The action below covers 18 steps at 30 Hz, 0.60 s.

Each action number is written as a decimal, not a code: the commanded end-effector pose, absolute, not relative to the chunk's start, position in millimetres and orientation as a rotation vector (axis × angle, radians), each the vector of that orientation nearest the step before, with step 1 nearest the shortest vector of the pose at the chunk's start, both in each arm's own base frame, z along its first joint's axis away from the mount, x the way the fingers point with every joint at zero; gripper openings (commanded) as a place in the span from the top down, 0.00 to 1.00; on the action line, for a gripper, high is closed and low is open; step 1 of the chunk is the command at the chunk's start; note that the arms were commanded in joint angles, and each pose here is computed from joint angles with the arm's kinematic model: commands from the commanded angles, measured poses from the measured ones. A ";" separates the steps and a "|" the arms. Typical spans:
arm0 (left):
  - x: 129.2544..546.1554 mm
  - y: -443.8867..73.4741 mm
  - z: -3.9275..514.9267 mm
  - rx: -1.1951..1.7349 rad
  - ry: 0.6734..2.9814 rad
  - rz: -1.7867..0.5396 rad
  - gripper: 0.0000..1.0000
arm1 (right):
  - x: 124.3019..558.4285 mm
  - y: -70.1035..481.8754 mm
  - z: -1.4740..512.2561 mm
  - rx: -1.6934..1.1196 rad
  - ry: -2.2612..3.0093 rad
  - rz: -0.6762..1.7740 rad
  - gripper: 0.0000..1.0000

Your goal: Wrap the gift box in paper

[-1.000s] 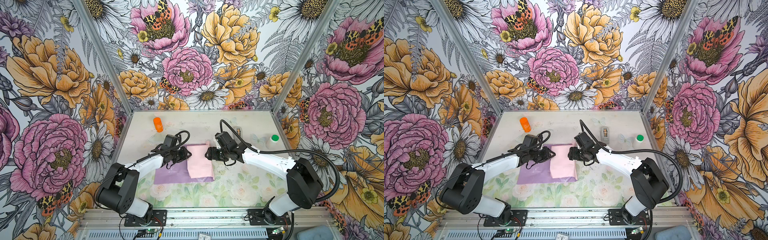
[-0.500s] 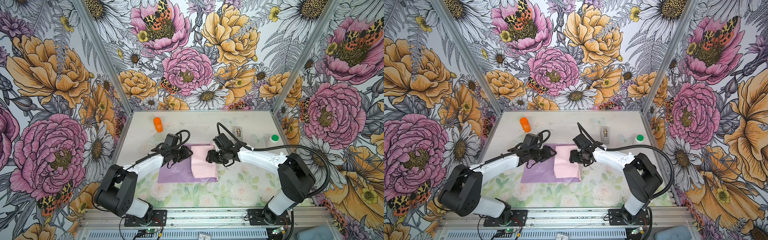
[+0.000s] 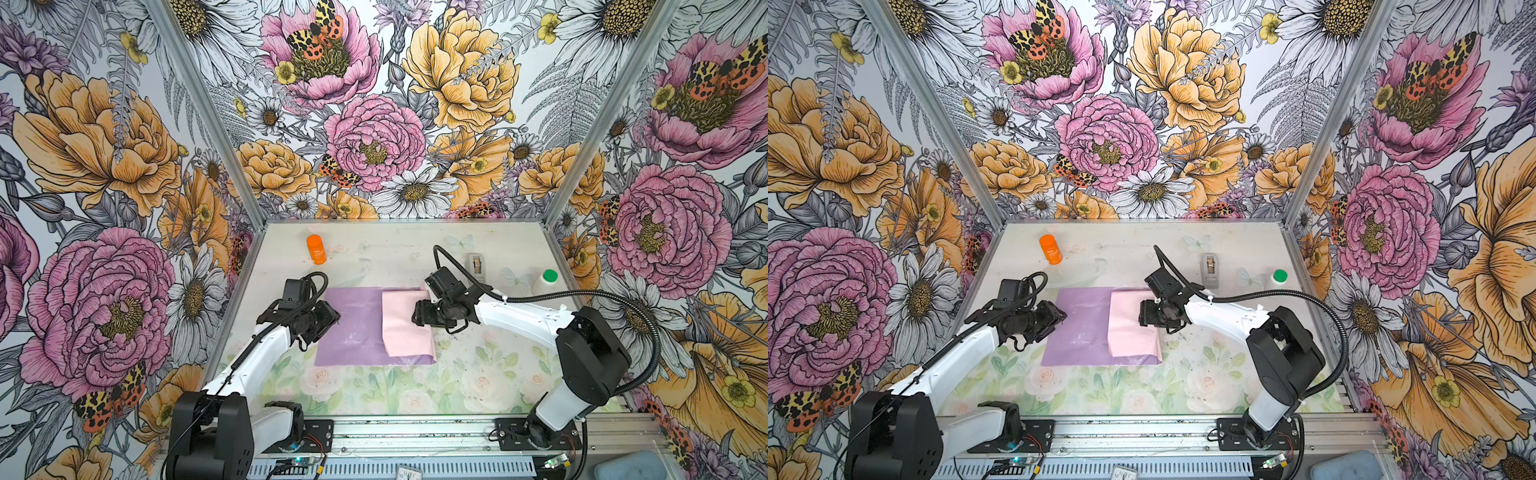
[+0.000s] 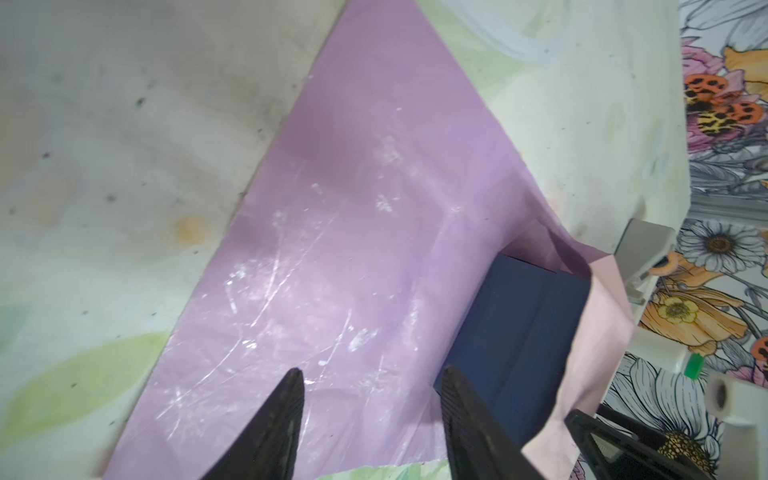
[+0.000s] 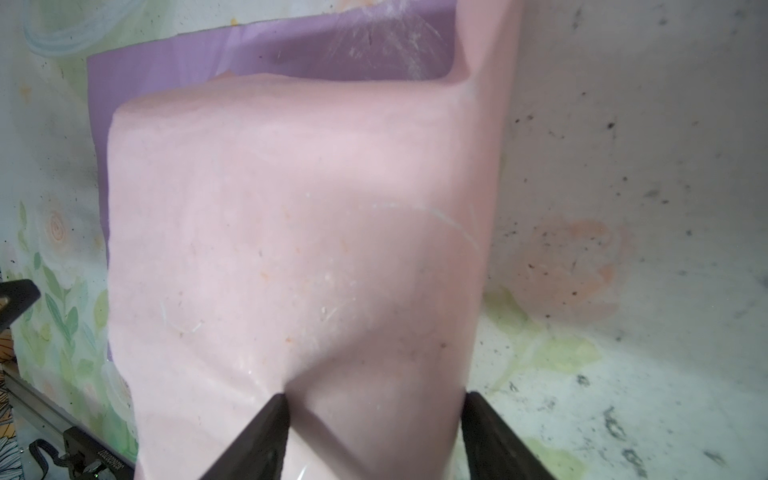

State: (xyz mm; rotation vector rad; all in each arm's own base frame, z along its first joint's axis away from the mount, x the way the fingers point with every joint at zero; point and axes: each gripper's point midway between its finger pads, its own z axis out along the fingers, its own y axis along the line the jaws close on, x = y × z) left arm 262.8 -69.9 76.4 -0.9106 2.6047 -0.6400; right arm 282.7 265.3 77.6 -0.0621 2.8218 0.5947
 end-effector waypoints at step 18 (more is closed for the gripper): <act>192.6 -25.4 28.3 -1.476 2.533 -0.513 0.44 | 276.7 248.0 69.6 -0.016 2.844 0.464 0.33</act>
